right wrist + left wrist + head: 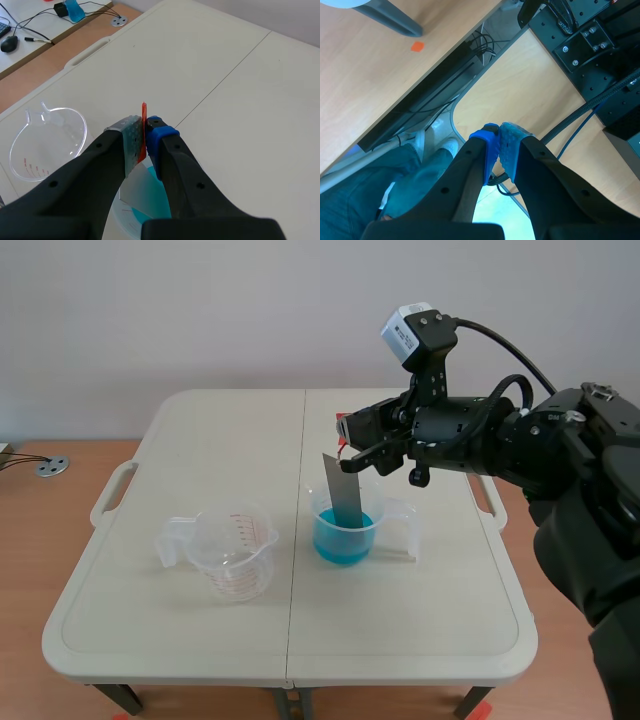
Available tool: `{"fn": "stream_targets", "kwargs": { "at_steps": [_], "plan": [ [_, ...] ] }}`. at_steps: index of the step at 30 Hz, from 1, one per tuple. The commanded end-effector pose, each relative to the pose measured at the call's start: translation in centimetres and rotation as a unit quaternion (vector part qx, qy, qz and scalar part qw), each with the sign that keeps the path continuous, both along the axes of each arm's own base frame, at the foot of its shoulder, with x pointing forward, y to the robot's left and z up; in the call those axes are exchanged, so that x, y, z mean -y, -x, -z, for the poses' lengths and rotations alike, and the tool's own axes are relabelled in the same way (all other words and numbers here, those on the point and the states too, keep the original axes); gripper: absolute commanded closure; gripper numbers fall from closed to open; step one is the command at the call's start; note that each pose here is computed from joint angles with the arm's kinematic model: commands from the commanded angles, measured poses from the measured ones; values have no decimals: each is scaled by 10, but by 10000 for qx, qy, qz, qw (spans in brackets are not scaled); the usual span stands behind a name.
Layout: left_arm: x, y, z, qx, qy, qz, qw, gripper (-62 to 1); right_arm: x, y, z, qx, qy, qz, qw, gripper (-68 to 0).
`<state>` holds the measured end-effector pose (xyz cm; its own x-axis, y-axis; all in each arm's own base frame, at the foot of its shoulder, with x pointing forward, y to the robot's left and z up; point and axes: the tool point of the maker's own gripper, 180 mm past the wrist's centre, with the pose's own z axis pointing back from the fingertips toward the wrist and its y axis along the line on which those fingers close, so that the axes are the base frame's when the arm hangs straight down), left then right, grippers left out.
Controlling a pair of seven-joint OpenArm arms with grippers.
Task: Hold the metal plate by the orange handle, dip it into the blue solution, take it out and point at it, then put the plate back in the beaker on the left.
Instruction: 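Hold the plate still in the solution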
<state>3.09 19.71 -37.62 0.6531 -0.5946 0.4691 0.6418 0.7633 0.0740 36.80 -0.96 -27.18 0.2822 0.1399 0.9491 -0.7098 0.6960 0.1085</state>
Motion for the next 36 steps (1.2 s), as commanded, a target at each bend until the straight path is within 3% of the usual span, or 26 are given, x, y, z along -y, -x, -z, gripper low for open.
{"fn": "stream_targets", "kwargs": {
  "at_steps": [1,22,36],
  "plan": [
    [3,-1,-2,37,58,-24,10000,-19,0,-1,-3,48,36,-49,10000,-13],
    [3,-1,-2,37,58,-24,10000,-19,0,-3,-11,147,8,-52,9999,-13],
    [3,-1,-2,41,60,-23,10000,-19,-1,3,-68,456,-251,-170,9985,-13]
  ]
}}
